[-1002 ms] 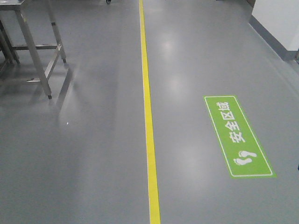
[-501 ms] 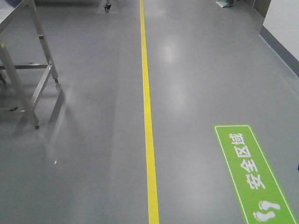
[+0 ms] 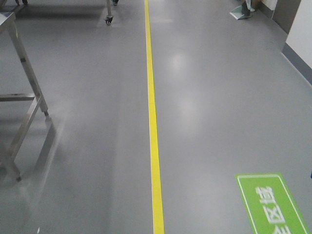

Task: Pour parts from conveyor to right shelf
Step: 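Drive along the yellow floor line past the metal carts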

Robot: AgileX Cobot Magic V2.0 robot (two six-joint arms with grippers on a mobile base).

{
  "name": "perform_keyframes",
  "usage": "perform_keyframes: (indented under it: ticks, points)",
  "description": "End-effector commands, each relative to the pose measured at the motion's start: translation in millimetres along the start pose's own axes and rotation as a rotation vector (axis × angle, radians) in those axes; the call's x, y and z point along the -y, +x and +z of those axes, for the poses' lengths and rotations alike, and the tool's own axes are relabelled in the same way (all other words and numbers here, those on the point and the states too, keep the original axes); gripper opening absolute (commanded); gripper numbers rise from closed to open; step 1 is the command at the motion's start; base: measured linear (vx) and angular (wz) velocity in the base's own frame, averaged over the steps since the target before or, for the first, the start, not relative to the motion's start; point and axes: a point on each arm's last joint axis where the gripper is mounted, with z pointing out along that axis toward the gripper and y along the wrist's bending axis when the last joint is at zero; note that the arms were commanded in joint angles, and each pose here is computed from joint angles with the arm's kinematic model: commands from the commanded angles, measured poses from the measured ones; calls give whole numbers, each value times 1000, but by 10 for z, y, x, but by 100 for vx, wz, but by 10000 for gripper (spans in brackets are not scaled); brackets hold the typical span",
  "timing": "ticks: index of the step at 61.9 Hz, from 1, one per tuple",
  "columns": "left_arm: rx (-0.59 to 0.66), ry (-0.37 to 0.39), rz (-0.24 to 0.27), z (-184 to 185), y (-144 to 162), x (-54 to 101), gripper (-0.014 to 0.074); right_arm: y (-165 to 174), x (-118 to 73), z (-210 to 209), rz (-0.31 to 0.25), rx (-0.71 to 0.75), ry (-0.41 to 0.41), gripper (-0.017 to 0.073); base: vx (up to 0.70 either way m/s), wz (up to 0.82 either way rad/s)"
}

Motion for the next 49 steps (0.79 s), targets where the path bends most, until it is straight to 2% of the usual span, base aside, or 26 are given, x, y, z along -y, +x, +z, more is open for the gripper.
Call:
perform_keyframes:
  ticks: [1,49]
  points:
    - [56,5,-9,-1,31,1,-6,-149,-2,-14,-11,90,2,-6,84,6]
    - [56,5,-9,-1,31,1,-6,-149,-2,-14,-11,90,2,-6,82,9]
